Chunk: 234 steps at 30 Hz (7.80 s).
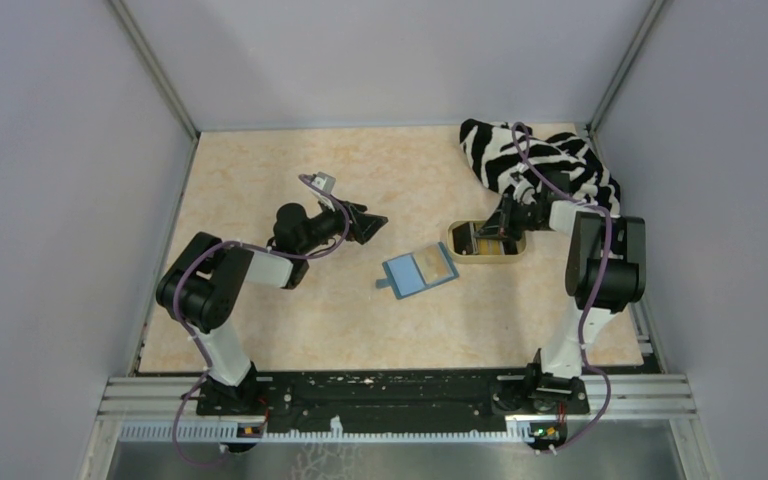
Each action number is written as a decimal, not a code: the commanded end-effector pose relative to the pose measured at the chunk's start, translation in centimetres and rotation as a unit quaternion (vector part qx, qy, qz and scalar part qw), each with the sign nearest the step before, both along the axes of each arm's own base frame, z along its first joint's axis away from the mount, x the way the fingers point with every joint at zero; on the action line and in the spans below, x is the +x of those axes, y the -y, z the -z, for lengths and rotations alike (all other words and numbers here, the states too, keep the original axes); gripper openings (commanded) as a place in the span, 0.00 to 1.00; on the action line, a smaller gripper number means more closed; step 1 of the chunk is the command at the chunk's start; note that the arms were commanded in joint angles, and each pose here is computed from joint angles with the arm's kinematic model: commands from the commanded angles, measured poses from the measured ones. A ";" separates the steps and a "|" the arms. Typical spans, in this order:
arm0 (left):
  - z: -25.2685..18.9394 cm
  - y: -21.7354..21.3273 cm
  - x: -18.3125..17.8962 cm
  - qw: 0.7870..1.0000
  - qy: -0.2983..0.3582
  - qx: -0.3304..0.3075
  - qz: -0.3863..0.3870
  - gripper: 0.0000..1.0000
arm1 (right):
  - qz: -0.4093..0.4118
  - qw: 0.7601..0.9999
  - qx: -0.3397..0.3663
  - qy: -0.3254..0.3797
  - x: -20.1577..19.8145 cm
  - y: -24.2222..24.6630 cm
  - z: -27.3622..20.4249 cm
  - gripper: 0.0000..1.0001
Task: Put the credit cards into the card holder
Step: Pick up the credit card from the storage box, then insert the credit card into the card holder.
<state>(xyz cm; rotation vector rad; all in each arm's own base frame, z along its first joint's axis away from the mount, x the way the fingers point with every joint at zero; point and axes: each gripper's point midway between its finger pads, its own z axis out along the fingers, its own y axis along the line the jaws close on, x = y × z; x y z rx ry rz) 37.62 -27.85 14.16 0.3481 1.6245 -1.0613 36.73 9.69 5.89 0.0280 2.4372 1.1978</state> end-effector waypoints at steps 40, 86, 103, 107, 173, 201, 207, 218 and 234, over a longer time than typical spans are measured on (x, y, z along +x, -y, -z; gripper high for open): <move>-1.5 3.9 -3.4 0.972 -0.023 -0.134 0.189 0.94 | 0.055 0.988 -0.001 0.144 1.7 5.9 -9.4 0.00; -1.8 12.0 -6.7 0.922 -0.101 -0.221 0.300 0.00 | -0.177 0.968 0.099 0.145 -3.0 -8.3 -9.4 0.31; -6.1 8.8 -9.6 0.940 -0.006 -0.197 0.277 0.00 | -0.326 0.891 0.049 0.312 -8.2 -12.0 -10.0 0.71; -6.4 8.7 -10.0 0.939 -0.004 -0.196 0.283 0.00 | -0.335 0.892 0.048 0.301 -8.4 -12.6 -9.4 0.50; 4.2 3.7 -8.8 0.948 -0.238 -0.162 0.138 0.00 | -0.313 0.869 -0.267 0.274 -3.6 -9.3 -1.6 0.33; 8.3 3.6 -7.9 0.937 -0.311 -0.132 0.089 0.00 | -0.316 0.880 -0.297 0.192 -4.3 -9.8 1.4 0.32; 8.9 3.5 -7.9 0.935 -0.320 -0.128 0.085 0.00 | -0.321 0.881 -0.291 0.190 -4.5 -10.2 1.4 0.31; 9.1 3.7 -8.2 0.928 -0.334 -0.138 0.094 0.00 | -0.330 0.882 -0.281 0.184 -5.1 -10.9 1.5 0.30; 8.0 3.9 -9.1 0.918 -0.337 -0.172 0.116 0.00 | -0.324 0.881 -0.289 0.188 -4.8 -10.7 1.1 0.34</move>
